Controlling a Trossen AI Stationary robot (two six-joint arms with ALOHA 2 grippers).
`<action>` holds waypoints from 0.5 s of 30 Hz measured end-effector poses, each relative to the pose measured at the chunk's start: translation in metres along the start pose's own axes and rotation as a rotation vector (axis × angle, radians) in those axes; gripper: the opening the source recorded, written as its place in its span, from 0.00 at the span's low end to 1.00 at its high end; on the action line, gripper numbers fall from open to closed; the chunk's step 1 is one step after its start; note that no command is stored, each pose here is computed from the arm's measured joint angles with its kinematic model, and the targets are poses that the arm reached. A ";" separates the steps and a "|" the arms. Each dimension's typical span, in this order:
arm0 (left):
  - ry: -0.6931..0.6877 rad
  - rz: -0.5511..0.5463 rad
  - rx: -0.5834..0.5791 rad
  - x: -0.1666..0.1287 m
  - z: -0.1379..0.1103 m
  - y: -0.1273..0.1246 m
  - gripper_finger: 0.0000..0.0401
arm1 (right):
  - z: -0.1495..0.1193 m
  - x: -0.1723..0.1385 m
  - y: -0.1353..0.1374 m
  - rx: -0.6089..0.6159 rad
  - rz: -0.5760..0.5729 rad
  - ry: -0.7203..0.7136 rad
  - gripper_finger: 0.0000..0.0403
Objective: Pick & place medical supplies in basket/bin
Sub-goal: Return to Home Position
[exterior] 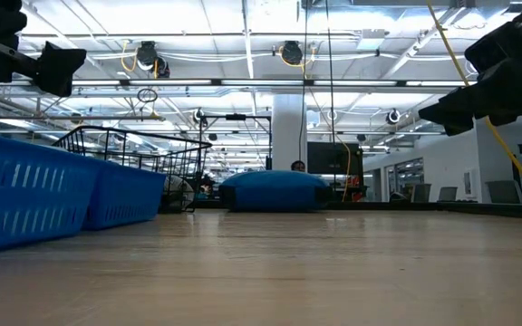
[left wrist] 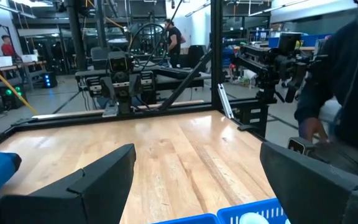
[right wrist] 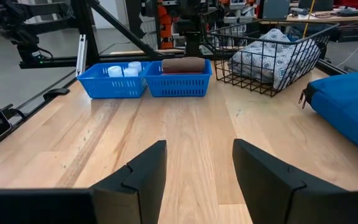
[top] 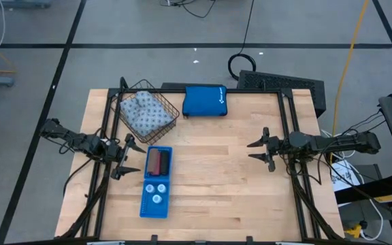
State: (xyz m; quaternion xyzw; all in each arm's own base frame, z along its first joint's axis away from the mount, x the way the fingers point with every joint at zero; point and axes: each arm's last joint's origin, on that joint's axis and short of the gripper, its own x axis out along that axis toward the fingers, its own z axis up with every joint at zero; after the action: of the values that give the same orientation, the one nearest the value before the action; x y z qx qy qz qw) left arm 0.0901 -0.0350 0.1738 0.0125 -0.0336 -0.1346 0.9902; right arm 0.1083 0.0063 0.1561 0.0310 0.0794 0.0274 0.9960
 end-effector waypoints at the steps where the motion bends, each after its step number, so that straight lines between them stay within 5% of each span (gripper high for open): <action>1: 0.000 0.000 0.002 0.000 0.000 0.000 0.88 | 0.000 0.000 0.000 0.000 0.000 0.000 0.44; 15: -0.001 0.000 0.001 0.000 0.000 0.000 0.88 | 0.000 0.000 0.000 0.000 0.000 0.002 0.43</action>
State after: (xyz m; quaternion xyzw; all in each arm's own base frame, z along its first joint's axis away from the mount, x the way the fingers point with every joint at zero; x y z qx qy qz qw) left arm 0.0901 -0.0350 0.1738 0.0130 -0.0341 -0.1346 0.9902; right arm 0.1083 0.0063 0.1559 0.0310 0.0802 0.0272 0.9959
